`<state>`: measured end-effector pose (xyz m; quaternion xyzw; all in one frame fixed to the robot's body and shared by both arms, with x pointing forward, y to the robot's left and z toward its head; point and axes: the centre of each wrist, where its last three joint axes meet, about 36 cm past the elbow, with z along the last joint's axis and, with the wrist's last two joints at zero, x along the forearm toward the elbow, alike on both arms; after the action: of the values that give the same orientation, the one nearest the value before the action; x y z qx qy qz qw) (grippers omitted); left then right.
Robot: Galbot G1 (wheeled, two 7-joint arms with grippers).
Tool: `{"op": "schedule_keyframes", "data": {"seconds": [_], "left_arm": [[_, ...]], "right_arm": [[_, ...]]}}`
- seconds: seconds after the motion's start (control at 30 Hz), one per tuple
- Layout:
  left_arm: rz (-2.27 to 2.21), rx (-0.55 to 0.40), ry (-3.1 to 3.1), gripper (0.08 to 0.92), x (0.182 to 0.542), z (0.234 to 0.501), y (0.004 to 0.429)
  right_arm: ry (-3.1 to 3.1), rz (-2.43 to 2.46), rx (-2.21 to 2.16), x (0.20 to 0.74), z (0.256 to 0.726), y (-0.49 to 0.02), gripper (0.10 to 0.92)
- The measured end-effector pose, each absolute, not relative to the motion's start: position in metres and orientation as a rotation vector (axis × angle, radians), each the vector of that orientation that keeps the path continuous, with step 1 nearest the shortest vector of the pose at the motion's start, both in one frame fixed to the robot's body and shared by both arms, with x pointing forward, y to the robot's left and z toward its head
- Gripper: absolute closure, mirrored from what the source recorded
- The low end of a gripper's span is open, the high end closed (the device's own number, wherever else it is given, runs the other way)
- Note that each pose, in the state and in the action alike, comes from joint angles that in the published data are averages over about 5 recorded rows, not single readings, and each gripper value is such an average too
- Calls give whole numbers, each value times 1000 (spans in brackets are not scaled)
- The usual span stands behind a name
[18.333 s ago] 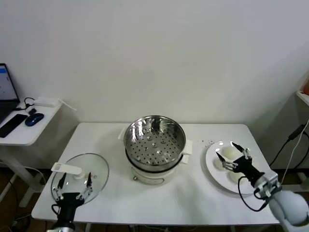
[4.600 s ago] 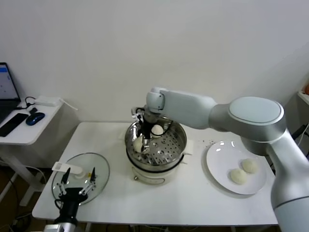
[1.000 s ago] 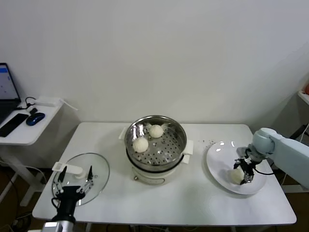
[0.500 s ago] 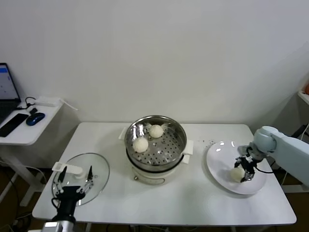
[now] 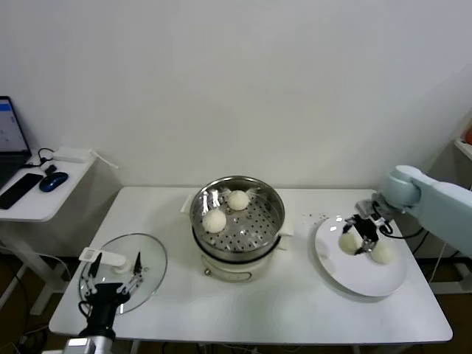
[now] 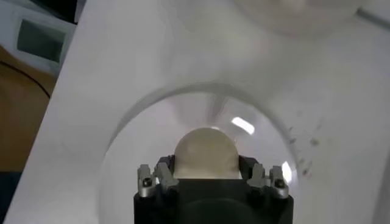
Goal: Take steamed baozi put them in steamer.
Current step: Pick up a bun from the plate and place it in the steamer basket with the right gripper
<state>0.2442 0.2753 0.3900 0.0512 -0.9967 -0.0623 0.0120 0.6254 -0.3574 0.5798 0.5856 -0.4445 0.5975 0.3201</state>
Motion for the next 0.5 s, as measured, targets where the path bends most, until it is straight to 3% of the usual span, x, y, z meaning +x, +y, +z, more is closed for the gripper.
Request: {"op": "schedule_keyframes", "data": {"seconds": [0.3,0.5], "left_arm": [[-207,161,-3103,177,244,390,276],[-210,165,-3102,177,246,391,276]], "right_arm": [[-958,1994,1685,626,675,-273,346],[-726,2275,1755,616,714,-210,344]]}}
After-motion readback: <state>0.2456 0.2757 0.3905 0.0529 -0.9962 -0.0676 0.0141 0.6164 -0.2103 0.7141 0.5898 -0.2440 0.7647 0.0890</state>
